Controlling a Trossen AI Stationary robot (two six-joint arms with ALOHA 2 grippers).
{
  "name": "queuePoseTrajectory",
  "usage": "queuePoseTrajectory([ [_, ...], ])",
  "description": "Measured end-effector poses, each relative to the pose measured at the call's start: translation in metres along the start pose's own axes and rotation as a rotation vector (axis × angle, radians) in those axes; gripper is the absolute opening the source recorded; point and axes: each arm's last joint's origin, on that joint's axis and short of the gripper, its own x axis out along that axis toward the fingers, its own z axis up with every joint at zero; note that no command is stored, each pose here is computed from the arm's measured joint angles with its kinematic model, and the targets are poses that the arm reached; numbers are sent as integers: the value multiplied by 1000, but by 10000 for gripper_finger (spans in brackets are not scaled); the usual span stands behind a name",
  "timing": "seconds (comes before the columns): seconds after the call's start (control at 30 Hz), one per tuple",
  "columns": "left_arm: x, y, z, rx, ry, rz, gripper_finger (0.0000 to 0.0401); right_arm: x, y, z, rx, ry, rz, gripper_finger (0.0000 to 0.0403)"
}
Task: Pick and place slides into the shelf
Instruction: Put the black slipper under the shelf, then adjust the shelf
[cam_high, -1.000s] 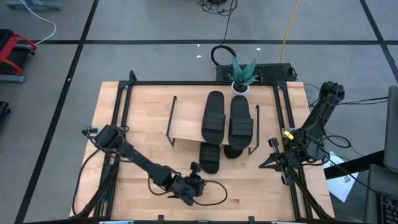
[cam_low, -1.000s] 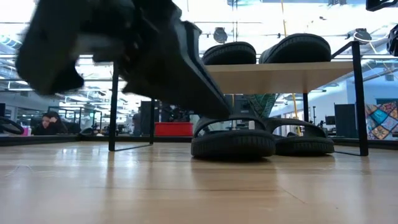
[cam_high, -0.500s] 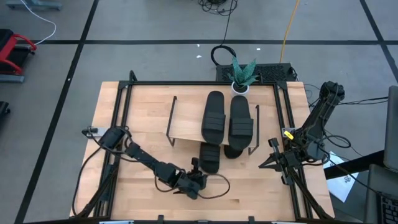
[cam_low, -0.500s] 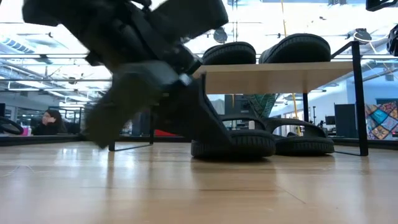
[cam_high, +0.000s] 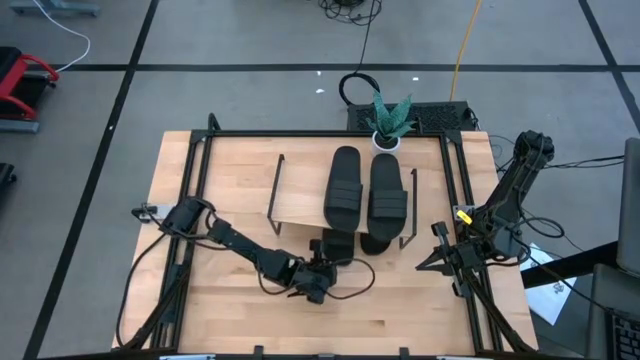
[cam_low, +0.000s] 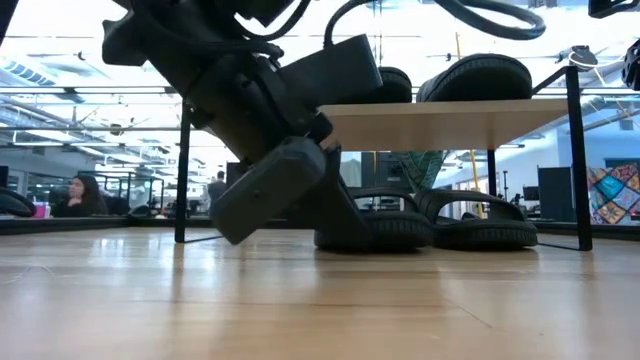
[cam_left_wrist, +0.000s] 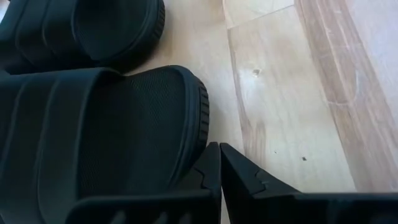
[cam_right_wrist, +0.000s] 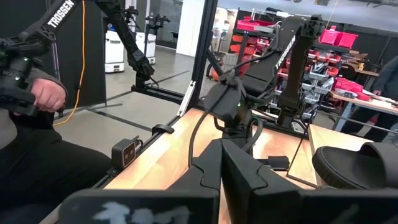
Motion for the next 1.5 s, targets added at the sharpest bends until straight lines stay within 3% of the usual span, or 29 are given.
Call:
queuePoseTrajectory([
  [0.2, -3, -5, 1, 68, -8, -46, 1, 0, 1, 0, -10, 0, 6, 0],
  [0.33, -36, -28, 12, 212, -42, -64, 4, -2, 4, -1, -38, 5, 30, 0],
  [0.47, -92, -40, 12, 252, -10, 107, 1, -5, 7, -2, -48, 16, 57, 0],
  [0.63, -163, -42, -1, 122, -32, 283, 1, -7, 10, -3, -42, 26, 87, 0],
  [0.87, -211, -29, -39, -12, -154, 537, 0, -9, 19, -9, -81, 63, 199, 0],
  [1.07, -206, 5, -66, -225, -153, 684, 0, -7, 21, -16, -97, 115, 192, 0],
  [1.2, -189, 25, -84, -337, -99, 776, 0, -5, 20, -18, -146, 128, 101, 0],
  [1.5, -170, 45, -100, -411, -37, 863, 0, -2, 20, -26, -119, 190, 26, 0],
])
